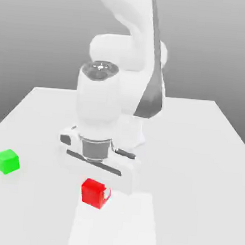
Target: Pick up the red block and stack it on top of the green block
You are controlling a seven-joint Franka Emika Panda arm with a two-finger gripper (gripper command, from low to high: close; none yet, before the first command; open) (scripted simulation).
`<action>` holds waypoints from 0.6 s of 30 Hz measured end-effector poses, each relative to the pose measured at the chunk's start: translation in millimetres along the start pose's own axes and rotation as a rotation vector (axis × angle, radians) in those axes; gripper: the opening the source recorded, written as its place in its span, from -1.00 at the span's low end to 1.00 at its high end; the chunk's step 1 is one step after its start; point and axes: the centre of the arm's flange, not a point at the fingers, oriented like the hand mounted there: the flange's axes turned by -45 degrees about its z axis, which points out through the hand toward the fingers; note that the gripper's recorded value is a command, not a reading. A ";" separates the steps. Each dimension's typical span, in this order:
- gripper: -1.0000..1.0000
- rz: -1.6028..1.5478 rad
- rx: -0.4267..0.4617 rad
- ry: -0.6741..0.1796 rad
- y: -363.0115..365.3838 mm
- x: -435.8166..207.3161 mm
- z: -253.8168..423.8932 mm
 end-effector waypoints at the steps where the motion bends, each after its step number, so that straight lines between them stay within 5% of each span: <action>1: -1.00 0.023 -0.001 0.000 27.0 5.3 -2.2; 10: -1.00 0.223 0.008 -0.005 264.6 -28.2 -20.9; 16: -1.00 0.202 0.013 -0.004 273.2 -31.4 31.0; 17: 1.00 0.202 0.012 -0.005 273.0 -32.0 38.9; 18: 1.00 0.202 0.012 -0.005 273.0 -32.0 38.9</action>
